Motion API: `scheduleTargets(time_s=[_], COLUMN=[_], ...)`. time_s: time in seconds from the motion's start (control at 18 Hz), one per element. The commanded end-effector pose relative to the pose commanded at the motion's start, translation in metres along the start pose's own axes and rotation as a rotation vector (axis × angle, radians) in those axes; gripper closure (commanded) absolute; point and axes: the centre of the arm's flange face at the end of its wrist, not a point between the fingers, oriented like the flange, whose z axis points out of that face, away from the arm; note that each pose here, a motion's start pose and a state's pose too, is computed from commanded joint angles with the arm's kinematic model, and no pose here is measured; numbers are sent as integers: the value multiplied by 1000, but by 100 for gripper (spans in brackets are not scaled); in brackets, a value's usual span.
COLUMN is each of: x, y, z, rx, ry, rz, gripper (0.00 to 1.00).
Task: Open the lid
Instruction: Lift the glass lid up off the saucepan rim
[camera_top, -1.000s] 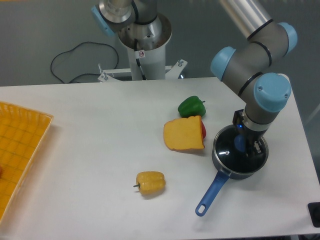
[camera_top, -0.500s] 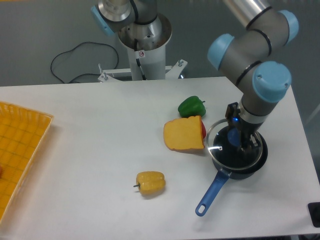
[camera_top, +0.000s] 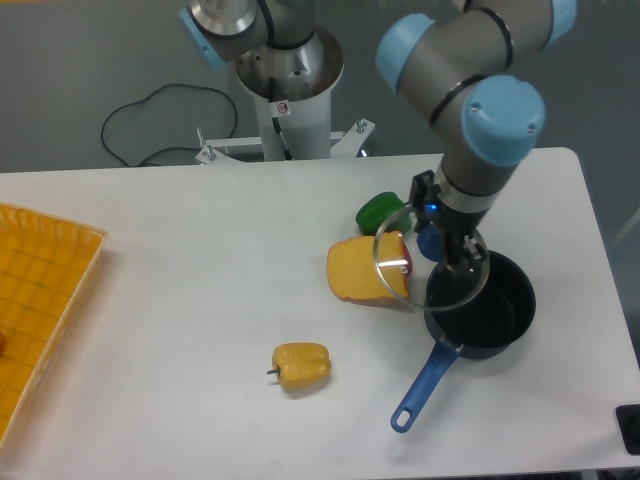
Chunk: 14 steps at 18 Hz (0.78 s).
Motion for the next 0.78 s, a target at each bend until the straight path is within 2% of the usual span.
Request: scheduleTargets(time_s=[0.33, 0.78], x=[28, 30], y=[-58, -66], z=[-5, -2], rx=[0, 2], ry=[1, 1], rz=[-50, -68], gripper=[48, 48])
